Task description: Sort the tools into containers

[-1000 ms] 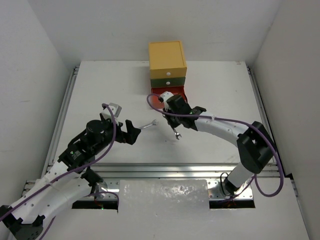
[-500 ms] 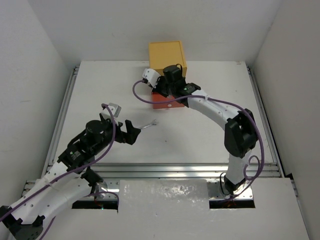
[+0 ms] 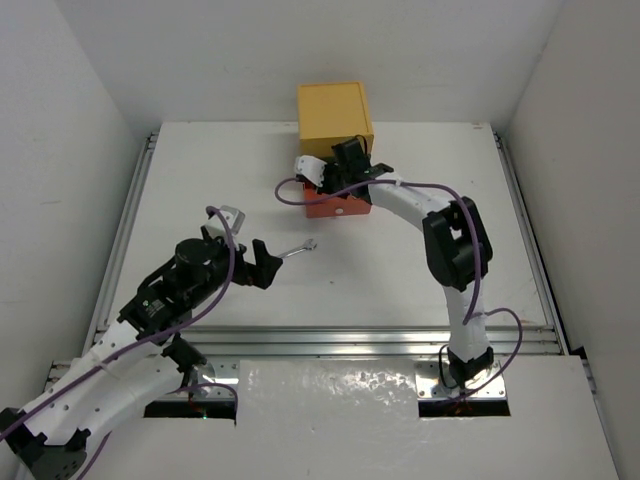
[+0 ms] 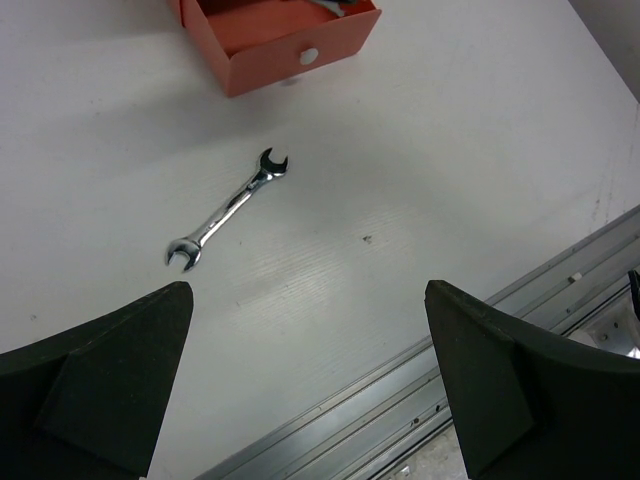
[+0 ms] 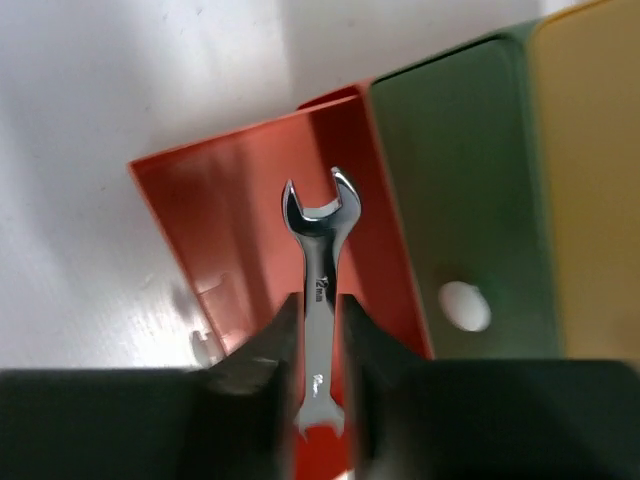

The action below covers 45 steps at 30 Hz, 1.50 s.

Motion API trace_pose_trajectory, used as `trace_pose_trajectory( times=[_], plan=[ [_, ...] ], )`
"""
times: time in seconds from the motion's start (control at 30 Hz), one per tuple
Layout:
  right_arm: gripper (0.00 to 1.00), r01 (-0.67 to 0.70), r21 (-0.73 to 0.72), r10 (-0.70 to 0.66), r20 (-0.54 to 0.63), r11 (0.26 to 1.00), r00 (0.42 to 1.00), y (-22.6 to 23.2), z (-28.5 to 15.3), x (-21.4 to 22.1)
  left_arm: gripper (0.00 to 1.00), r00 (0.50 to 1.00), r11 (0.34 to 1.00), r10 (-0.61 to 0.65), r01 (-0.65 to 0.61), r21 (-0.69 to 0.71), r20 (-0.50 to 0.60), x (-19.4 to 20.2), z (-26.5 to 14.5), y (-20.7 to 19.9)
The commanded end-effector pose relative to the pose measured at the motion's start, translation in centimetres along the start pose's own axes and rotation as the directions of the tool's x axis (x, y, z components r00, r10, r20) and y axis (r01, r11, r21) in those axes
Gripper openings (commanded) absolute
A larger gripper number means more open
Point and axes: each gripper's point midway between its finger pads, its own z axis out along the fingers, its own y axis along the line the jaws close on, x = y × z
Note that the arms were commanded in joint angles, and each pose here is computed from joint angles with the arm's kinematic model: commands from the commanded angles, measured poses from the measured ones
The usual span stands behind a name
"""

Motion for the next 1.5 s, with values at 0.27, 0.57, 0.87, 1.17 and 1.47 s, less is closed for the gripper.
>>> trace_pose_trajectory(
  times=[0.27,0.57,0.87,1.17,1.47],
  plan=[
    [0.62,-0.026,0.105,0.016,0.1,0.994,0.995,-4.2,-7.4,-5.7,1.0,0.997,0.996,-0.02,0.013,-0.088,-0.073,0.7,2.1,1.2],
    [0.99,-0.525,-0.085,0.526,0.281,0.847,0.803,3.2,-19.7,-8.7,1.0,0.959,0.963,0.032,-0.104,-0.249,-0.28,2.2,7.3,3.6],
    [0.99,-0.708,-0.363,0.796,0.251,0.605,0.551,16.2,-23.9,-5.5,0.97,0.738,0.913,0.212,-0.384,-0.139,-0.641,8.0,16.2,6.0],
    [0.98,-0.696,-0.376,0.789,0.229,0.612,0.571,18.7,-25.5,-4.1,0.76,0.736,0.979,0.159,-0.202,0.01,-0.658,8.8,18.6,6.5],
    [0.97,-0.687,-0.376,0.781,0.235,0.622,0.578,18.9,-25.8,-4.0,0.68,0.689,0.985,0.142,-0.172,0.03,-0.711,10.7,18.8,6.7]
  ],
)
